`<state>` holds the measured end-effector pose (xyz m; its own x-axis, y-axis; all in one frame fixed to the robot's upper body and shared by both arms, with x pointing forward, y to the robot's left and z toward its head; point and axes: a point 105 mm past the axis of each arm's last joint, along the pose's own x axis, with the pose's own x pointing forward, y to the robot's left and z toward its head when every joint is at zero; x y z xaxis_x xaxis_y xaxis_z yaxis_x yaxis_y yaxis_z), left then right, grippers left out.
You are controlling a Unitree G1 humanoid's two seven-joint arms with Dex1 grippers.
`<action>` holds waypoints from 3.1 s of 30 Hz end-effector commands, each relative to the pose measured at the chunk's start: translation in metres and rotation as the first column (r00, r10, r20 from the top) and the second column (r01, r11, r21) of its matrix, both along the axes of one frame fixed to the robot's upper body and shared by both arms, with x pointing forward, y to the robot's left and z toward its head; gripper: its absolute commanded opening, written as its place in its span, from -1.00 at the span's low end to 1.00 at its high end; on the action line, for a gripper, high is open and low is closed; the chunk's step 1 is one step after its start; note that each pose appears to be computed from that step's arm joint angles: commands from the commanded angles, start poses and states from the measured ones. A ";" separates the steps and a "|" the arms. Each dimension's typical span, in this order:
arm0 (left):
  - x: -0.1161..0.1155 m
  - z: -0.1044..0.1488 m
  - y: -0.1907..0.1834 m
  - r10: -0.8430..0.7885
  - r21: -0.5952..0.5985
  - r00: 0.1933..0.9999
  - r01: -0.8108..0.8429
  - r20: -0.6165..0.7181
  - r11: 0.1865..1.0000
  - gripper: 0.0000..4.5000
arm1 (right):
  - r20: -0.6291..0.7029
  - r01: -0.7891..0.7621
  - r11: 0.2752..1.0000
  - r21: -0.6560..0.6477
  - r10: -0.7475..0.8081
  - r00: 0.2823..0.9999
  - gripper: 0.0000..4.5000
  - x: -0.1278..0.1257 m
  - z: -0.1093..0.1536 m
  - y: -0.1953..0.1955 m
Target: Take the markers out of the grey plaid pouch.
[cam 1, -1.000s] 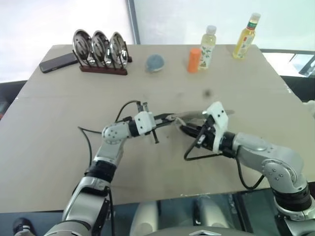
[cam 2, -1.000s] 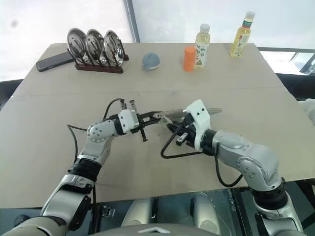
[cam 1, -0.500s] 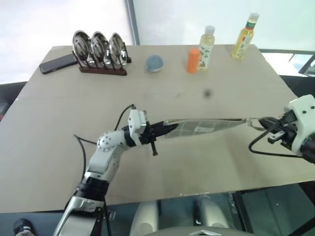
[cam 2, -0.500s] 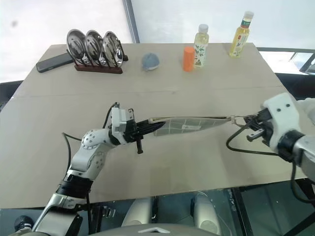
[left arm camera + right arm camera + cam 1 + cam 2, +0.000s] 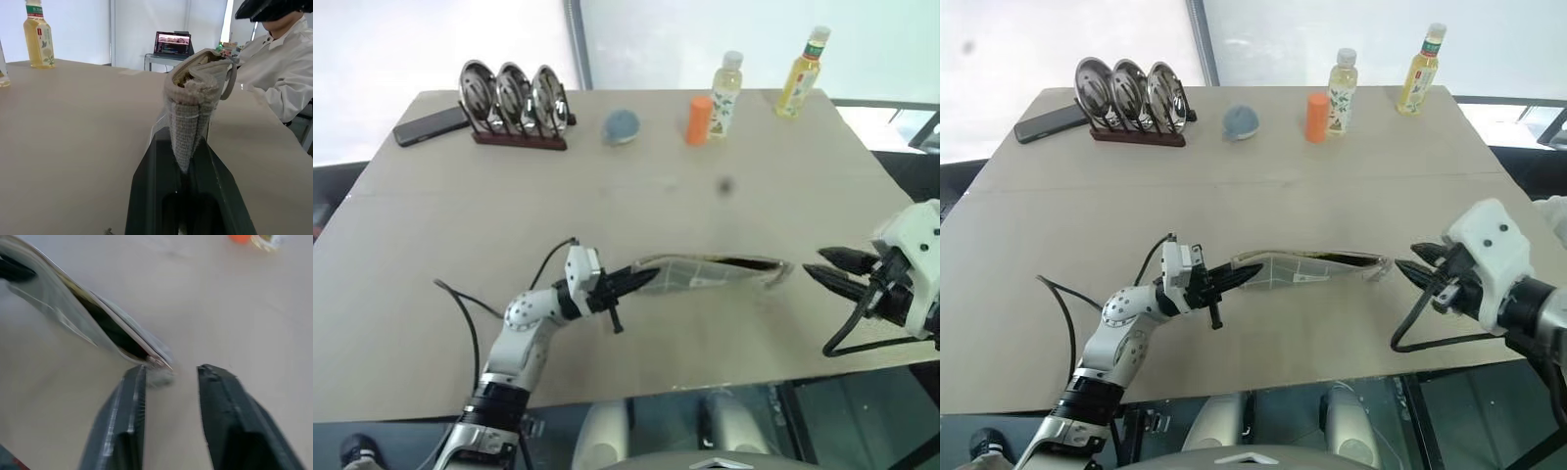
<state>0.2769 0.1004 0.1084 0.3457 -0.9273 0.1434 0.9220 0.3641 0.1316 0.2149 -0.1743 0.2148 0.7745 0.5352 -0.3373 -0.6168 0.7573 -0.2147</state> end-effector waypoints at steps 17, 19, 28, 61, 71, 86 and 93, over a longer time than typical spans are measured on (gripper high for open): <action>-0.015 0.047 -0.025 -0.010 0.015 0.995 0.009 0.102 1.000 -1.00 | -0.099 -0.091 0.978 0.186 0.111 0.989 -0.97 0.036 -0.038 0.065; -0.018 0.050 -0.026 -0.014 0.020 0.994 0.012 0.106 1.000 -1.00 | -0.085 -0.113 0.961 0.253 0.138 0.987 -0.97 0.035 -0.027 0.067; -0.026 0.056 -0.029 -0.022 0.027 0.994 0.019 0.106 0.999 -1.00 | -0.048 -0.146 0.925 0.351 0.174 0.984 -0.97 0.033 -0.002 0.068; -0.042 0.042 -0.021 -0.045 0.032 0.994 0.042 0.100 0.999 -1.00 | -0.201 -0.240 0.967 0.080 0.252 0.947 -0.97 0.034 -0.049 0.077; -0.047 0.046 -0.025 -0.069 -0.039 0.997 0.070 0.015 0.997 -1.00 | -0.031 -0.353 0.913 -0.206 0.354 0.935 -0.97 0.058 -0.059 0.085; -0.022 0.021 -0.010 -0.149 -0.142 0.945 0.111 -0.292 0.984 -1.00 | -0.115 -0.491 0.721 -0.489 0.505 0.855 -0.97 0.035 -0.056 0.070; -0.028 0.005 -0.001 -0.115 -0.125 0.947 0.081 -0.299 0.989 -1.00 | -0.149 -0.557 0.607 -0.567 0.590 0.794 0.02 0.038 -0.076 0.078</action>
